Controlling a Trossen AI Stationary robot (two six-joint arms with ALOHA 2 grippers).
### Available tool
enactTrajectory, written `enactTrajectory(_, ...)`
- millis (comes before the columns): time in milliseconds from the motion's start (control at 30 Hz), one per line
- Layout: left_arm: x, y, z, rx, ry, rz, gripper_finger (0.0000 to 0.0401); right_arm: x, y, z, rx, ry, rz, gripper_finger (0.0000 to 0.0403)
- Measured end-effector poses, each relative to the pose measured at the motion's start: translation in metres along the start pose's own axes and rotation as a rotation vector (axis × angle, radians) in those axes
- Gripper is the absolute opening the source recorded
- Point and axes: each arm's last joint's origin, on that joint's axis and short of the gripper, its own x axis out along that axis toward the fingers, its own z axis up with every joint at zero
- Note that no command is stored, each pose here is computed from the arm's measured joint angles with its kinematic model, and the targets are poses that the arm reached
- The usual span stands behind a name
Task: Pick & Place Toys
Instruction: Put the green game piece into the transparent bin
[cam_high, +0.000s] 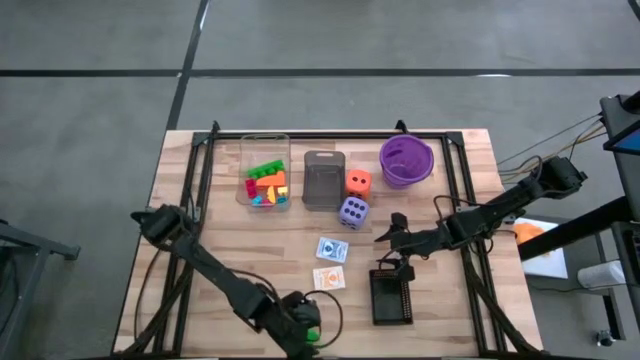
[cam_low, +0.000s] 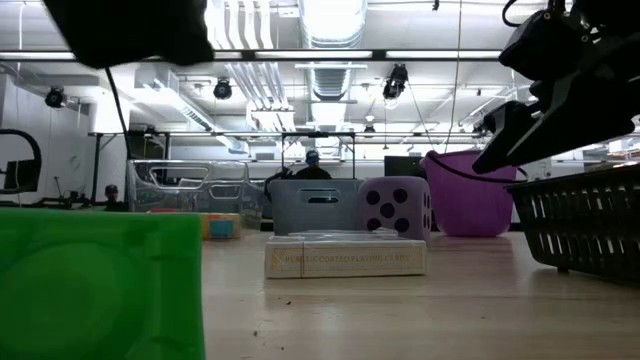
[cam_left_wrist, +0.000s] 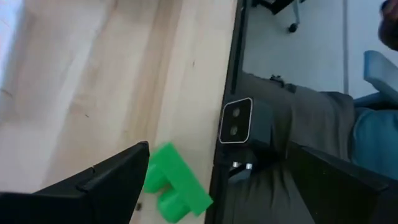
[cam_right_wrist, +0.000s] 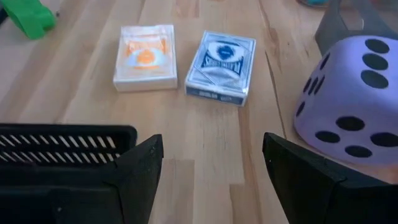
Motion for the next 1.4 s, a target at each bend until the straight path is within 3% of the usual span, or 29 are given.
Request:
enactTrajectory(233,0.021,0.002,-0.008,-0.11,0.077,0.102,0.0381,0.0,-0.001,-0.002,-0.006,0.02,-0.009,0.0275)
enactTrajectory(533,0.034,0.011,-0.021,-0.146,0.152,0.187,0.0381,0.0,-0.002,-0.002,-0.009,0.019,-0.039,0.0275)
enactTrajectory(867,0.045,0.02,-0.028,-0.098,0.198,0.256,0.0381,0.0,-0.003,-0.002,-0.008,0.001,-0.085,0.0275)
enactTrajectory(1100,0.039,0.032,-0.029,-0.073,0.211,0.395,0.0376,0.0,-0.002,0.002,0.002,-0.031,-0.089,0.0275)
enactTrajectory(1400,0.035,0.052,-0.033,0.053,0.282,0.574,0.0304,0.0,-0.003,0.003,0.006,-0.046,-0.11,0.0275)
